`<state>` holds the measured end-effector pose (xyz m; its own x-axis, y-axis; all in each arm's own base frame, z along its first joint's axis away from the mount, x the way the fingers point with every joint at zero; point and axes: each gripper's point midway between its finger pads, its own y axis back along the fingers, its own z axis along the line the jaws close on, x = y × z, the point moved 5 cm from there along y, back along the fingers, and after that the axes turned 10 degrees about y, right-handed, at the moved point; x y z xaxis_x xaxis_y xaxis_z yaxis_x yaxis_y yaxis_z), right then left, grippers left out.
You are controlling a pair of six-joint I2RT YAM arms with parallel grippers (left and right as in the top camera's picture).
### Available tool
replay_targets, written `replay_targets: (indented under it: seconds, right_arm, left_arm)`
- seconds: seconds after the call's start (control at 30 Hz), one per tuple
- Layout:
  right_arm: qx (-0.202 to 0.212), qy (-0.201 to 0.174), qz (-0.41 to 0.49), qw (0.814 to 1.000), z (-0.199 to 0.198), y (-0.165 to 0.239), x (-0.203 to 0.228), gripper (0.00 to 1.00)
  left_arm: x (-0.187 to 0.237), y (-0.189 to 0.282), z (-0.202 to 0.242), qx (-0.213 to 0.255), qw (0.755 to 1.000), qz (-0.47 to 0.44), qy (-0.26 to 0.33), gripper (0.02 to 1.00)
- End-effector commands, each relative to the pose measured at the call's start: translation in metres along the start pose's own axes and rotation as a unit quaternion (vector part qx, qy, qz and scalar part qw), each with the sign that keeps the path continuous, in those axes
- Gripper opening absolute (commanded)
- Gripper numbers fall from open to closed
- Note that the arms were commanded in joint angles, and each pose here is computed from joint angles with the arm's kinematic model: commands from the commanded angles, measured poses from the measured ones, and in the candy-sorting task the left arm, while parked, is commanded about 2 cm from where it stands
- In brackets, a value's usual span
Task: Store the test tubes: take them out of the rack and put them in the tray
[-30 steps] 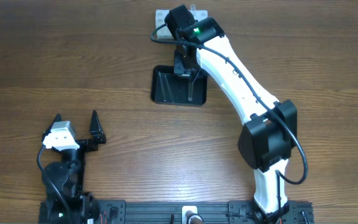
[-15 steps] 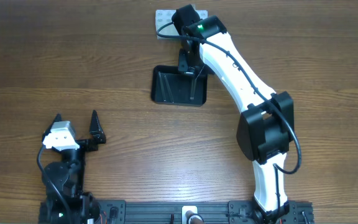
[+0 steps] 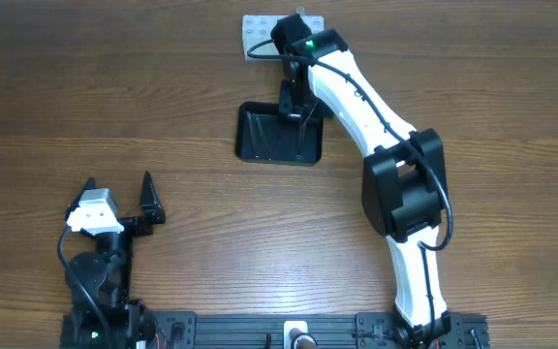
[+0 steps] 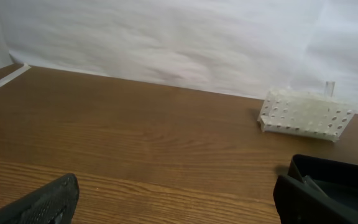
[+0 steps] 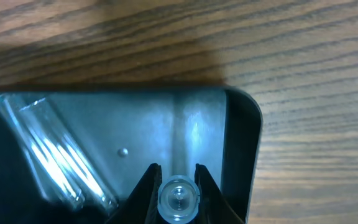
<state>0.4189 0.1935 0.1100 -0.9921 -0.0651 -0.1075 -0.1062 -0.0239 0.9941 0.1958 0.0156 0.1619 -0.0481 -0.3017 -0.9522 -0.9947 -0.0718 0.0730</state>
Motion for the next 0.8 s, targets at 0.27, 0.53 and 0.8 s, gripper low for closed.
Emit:
replay_targets:
  seconds: [0.27,0.53,0.8]
  right_arm:
    - [-0.003,-0.007,0.002,1.000,0.002,-0.027,-0.010,0.012]
    - [0.000,-0.007,0.004,1.000,0.003,-0.045,-0.013,0.012]
    - [0.006,-0.003,0.015,1.000,0.003,-0.064,-0.012,0.009]
  left_arm:
    - [0.002,0.000,0.000,0.003,1.000,0.004,-0.007,0.998]
    - [0.002,0.000,0.000,0.003,1.000,0.004,-0.007,0.998]
    - [0.002,0.000,0.000,0.003,1.000,0.004,-0.007,0.996]
